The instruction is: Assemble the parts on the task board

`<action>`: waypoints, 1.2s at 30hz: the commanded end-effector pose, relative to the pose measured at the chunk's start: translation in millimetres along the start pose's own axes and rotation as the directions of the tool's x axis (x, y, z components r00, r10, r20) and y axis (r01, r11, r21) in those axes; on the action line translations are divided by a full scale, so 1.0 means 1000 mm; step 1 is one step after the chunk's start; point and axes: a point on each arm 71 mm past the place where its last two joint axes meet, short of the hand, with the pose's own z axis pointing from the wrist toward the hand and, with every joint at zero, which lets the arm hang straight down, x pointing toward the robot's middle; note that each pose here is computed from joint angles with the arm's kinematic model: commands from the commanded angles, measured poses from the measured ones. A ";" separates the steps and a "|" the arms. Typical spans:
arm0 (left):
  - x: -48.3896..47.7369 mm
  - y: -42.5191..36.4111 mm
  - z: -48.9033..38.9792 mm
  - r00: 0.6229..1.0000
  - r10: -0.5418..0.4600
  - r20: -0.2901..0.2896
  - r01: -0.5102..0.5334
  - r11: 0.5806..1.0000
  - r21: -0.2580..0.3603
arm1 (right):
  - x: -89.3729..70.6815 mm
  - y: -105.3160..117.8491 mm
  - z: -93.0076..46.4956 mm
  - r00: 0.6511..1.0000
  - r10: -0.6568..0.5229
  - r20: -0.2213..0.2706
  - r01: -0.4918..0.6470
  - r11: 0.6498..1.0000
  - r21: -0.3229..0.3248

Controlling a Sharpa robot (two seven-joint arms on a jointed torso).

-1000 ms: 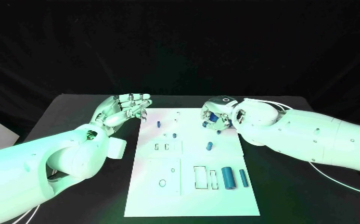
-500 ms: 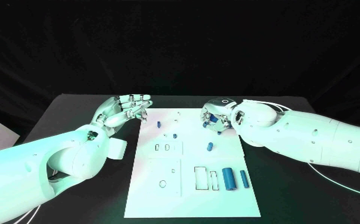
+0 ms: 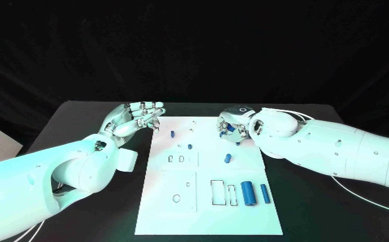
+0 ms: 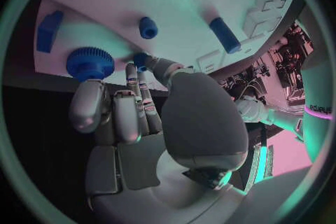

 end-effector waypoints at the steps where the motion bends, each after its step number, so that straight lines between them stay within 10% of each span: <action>1: 0.0025 -0.0018 0.0004 1.000 -0.014 -0.023 0.014 1.000 0.005 | 0.004 0.001 0.000 0.999 -0.015 -0.030 0.015 1.000 -0.001; 36: 0.0040 -0.0019 0.0017 0.999 -0.017 -0.031 0.017 1.000 0.004 | -0.025 0.045 0.019 0.967 -0.018 0.255 0.026 0.999 -0.029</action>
